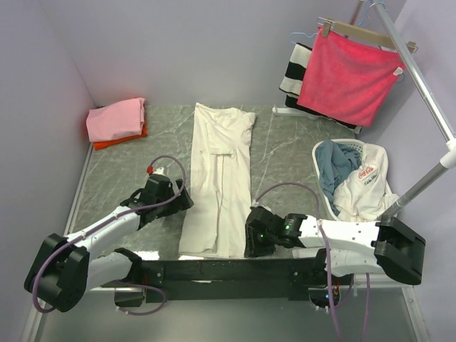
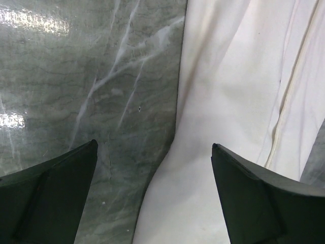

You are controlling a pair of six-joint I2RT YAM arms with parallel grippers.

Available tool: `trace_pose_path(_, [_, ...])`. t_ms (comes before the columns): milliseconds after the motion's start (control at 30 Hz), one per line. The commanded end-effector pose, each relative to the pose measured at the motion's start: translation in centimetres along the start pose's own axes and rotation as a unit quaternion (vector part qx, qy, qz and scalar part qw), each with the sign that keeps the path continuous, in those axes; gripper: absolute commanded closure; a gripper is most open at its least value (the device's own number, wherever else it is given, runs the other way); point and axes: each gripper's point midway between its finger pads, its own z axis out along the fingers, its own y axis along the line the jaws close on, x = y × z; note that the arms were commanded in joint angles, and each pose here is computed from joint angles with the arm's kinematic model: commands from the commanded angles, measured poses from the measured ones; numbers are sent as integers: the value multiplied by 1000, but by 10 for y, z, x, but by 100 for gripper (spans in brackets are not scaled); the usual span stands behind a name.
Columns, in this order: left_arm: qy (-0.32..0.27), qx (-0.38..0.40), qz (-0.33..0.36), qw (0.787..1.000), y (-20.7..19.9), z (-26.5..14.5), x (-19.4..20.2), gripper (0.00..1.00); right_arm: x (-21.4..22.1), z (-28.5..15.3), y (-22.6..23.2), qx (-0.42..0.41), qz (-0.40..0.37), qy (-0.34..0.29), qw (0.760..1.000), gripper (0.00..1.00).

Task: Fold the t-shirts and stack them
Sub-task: Fold the tshirt

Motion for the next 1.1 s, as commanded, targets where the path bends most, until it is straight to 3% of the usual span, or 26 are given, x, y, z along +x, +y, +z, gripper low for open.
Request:
trace_pose_path(0, [-1, 3, 3, 1000, -3, 1, -1, 1, 24, -9, -21, 53, 10, 28, 998, 45])
trace_pose_path(67, [2, 6, 6, 1000, -4, 0, -1, 1, 24, -11, -22, 59, 6, 27, 998, 34])
trace_pose_path(267, [10, 21, 5, 1000, -8, -11, 5, 1, -13, -29, -20, 98, -10, -50, 994, 23])
trace_pose_path(500, [9, 65, -19, 998, -18, -19, 19, 1, -85, -35, 8, 67, -27, -129, 989, 20])
trace_pose_path(900, [65, -3, -25, 998, 2, -3, 76, 1, -172, -22, 7, 62, -47, -164, 983, 20])
trace_pose_path(1067, [98, -20, -38, 994, 10, -9, 109, 15, -222, -18, 23, 60, -75, -177, 980, 21])
